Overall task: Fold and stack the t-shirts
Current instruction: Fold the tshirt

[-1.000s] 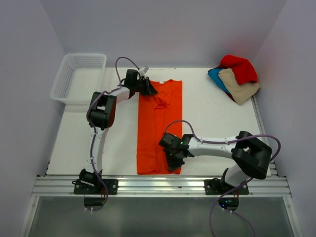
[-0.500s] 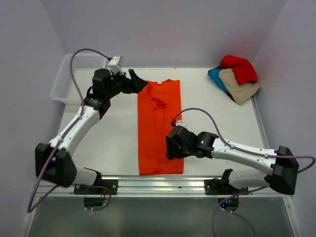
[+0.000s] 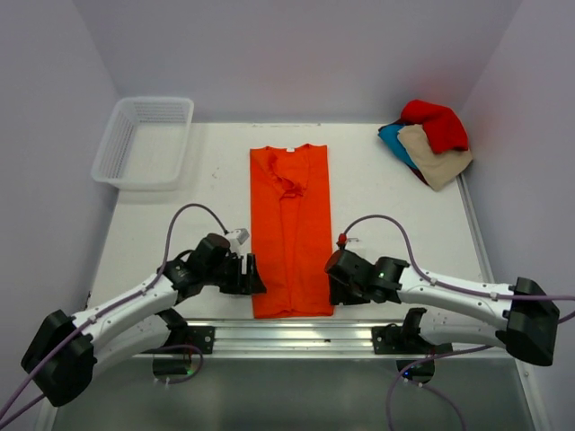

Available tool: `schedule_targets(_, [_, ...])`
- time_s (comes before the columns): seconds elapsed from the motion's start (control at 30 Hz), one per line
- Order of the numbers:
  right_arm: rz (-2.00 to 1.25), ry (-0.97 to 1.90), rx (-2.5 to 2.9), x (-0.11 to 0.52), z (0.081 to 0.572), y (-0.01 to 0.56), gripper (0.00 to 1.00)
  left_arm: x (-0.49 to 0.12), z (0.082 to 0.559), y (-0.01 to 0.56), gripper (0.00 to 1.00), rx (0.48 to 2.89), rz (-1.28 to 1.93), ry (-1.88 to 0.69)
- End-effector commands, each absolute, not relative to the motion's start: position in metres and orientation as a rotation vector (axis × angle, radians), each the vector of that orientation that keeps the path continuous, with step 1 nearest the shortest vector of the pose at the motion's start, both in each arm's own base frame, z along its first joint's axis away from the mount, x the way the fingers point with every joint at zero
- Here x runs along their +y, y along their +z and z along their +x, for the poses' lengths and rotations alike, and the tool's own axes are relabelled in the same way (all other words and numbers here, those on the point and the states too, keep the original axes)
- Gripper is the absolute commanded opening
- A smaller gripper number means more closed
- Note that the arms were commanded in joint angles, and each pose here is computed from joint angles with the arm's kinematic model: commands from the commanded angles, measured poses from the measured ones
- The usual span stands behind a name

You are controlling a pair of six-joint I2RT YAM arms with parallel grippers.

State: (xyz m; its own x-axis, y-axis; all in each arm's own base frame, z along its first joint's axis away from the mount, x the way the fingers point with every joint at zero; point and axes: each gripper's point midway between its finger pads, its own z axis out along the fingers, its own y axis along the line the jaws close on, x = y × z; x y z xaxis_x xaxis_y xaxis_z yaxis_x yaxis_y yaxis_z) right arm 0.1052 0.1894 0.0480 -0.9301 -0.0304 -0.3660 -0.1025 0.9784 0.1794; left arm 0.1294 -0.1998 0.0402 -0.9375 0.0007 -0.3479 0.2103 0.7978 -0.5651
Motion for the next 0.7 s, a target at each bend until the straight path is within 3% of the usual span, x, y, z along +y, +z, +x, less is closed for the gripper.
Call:
schedule_targets(0.0, [0.016, 0.351, 2.727, 0.187, 0.103, 0.054, 0.55, -0.212, 0.132, 0.068, 0.72, 2.566, 0.105, -1.0])
schedule_targets(0.27, [0.116, 0.51, 2.786, 0.19, 0.082, 0.033, 0.55, -0.198, 0.089, 0.035, 0.71, 2.726, 0.008, -1.017])
schedule_targets(0.67, [0.164, 0.642, 2.808, 0.21, 0.077, 0.011, 0.54, -0.19, 0.074, 0.005, 0.68, 2.821, -0.041, -0.933])
